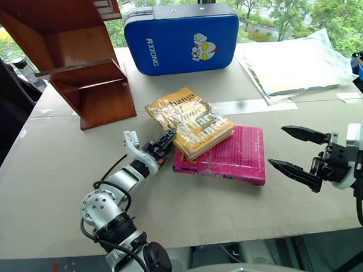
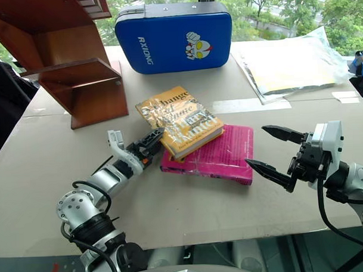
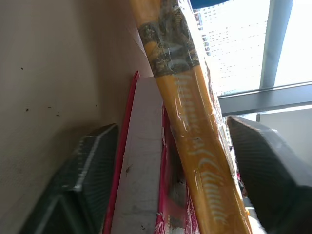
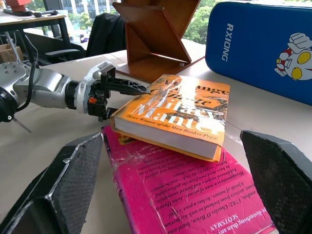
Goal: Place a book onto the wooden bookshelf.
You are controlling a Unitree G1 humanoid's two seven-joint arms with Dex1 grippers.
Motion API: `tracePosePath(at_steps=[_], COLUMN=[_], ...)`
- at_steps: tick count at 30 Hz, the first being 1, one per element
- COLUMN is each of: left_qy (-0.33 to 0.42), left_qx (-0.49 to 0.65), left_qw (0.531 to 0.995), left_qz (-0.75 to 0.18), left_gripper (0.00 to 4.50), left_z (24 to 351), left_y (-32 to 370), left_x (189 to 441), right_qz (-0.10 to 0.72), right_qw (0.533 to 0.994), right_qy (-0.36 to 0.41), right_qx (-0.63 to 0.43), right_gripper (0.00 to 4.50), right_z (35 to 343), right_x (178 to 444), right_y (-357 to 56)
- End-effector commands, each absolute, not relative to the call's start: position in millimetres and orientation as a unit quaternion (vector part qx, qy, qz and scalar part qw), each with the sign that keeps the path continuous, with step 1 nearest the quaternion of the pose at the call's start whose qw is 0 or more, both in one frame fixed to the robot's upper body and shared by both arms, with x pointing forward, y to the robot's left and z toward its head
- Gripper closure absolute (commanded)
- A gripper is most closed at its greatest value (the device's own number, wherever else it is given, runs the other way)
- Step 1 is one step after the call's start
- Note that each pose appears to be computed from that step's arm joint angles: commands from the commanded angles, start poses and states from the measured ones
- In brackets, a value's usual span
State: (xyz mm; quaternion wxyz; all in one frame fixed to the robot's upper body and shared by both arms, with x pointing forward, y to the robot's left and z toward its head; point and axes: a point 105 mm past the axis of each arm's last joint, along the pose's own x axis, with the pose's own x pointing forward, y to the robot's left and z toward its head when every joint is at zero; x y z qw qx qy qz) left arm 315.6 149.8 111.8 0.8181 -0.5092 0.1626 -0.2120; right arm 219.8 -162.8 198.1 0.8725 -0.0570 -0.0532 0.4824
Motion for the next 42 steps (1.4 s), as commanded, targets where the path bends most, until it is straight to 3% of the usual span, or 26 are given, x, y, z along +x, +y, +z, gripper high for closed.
tracePosePath(at_steps=[1,9,19,25,31,34,36,39,42], left_qy=[0.152,0.153,0.159,0.12,-0.003,-0.065,-0.116,-0.204,-0.237], left_qx=[-0.511,-0.573,-0.602,-0.598,-0.419,-0.193,0.006,0.179,0.369], left_qw=[0.815,0.775,0.744,0.744,0.839,0.91,0.929,0.918,0.873], left_qz=[-0.225,-0.219,-0.242,-0.274,-0.348,-0.362,-0.351,-0.289,-0.211], left_gripper=[0.07,0.07,4.43,4.49,4.49,4.49,4.49,4.49,4.49], left_z=[119,117,119,139,219,261,288,335,357], left_y=[148,150,149,156,139,122,115,124,138], left_x=[314,331,331,323,322,325,326,328,329], right_qz=[0.484,0.481,0.478,0.479,0.486,0.483,0.48,0.486,0.5], right_qw=[0.87,0.87,0.872,0.871,0.867,0.868,0.868,0.862,0.85], right_qy=[-0.074,-0.075,-0.074,-0.075,-0.079,-0.098,-0.116,-0.138,-0.164], right_qx=[-0.067,-0.073,-0.078,-0.079,-0.077,-0.061,-0.046,-0.025,0.012], right_gripper=[0.0,0.0,0.0,0.0,0.0,0.0,0.0,0.0,0.0], right_z=[205,205,206,206,208,215,222,233,247], right_x=[218,219,219,220,222,226,230,236,241], right_y=[-162,-162,-163,-163,-163,-164,-164,-162,-156])
